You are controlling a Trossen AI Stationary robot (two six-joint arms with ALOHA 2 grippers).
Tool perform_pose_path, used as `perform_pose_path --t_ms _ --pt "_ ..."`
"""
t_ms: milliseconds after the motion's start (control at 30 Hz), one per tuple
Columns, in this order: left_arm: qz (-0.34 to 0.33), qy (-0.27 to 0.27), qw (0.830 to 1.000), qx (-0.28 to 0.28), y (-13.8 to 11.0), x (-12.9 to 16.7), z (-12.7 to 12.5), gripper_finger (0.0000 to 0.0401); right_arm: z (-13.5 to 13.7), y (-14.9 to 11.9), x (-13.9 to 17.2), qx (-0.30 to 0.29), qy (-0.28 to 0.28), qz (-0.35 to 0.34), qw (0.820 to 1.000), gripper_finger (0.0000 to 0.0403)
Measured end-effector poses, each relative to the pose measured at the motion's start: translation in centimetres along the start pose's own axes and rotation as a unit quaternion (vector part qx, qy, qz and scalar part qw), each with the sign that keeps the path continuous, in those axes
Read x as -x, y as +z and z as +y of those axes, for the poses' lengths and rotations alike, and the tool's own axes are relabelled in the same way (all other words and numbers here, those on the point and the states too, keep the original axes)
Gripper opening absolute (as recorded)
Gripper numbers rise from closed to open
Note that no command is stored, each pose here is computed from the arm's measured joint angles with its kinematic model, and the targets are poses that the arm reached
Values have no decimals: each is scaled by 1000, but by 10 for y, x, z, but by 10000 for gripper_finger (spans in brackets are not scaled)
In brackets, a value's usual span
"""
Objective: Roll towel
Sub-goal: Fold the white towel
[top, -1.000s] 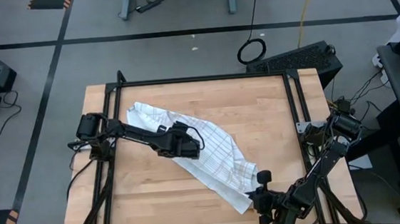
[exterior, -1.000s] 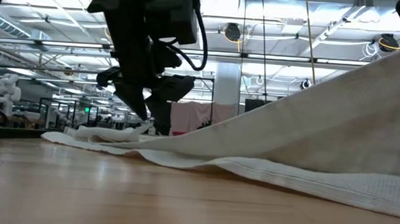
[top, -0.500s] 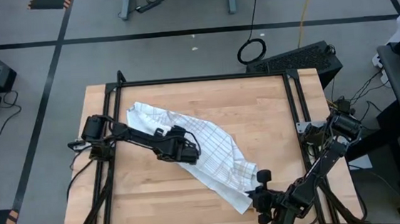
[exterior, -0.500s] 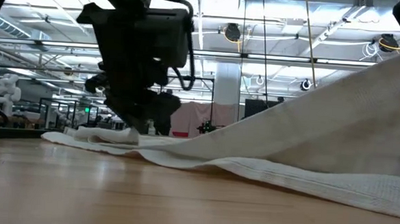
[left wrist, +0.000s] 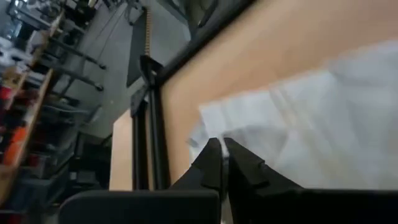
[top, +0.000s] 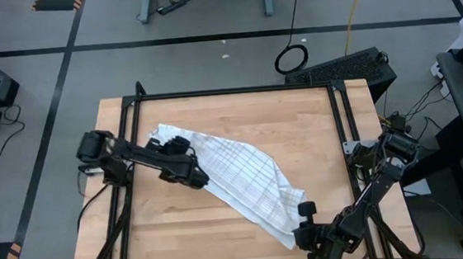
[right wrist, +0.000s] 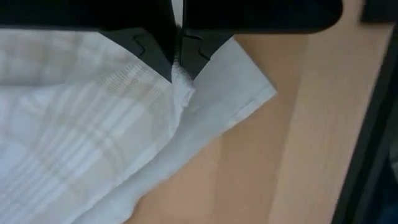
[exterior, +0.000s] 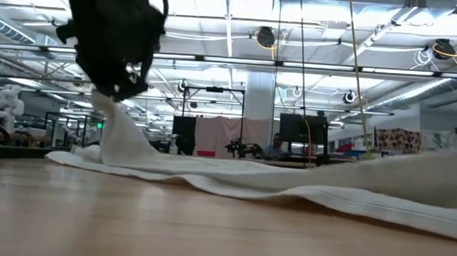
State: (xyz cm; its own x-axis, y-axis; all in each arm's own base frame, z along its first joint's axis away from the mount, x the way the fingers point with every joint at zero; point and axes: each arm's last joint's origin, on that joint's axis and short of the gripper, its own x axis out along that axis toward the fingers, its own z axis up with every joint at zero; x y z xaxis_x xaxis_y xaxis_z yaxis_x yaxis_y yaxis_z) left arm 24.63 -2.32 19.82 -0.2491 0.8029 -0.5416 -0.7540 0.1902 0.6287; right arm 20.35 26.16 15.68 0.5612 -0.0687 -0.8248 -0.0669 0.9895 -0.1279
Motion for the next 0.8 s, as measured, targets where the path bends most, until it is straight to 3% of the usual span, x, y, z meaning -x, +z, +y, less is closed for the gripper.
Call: perform_pose_path --t_ms 133,300,400,633,800 --pt "17 -15 1000 1 -2 2 11 5 2 -14 6 -13 11 64 998 0" --pt "-21 -31 999 -1 4 8 23 5 3 -39 19 -27 -15 148 988 0" --pt "-41 -31 998 -40 11 8 31 7 2 -51 30 -28 -41 174 983 0" --pt "-40 -35 980 -189 15 7 42 9 0 -64 53 -35 -66 176 982 0" --pt "-84 -49 980 -175 25 18 56 9 -1 -65 62 -34 -72 136 988 0"
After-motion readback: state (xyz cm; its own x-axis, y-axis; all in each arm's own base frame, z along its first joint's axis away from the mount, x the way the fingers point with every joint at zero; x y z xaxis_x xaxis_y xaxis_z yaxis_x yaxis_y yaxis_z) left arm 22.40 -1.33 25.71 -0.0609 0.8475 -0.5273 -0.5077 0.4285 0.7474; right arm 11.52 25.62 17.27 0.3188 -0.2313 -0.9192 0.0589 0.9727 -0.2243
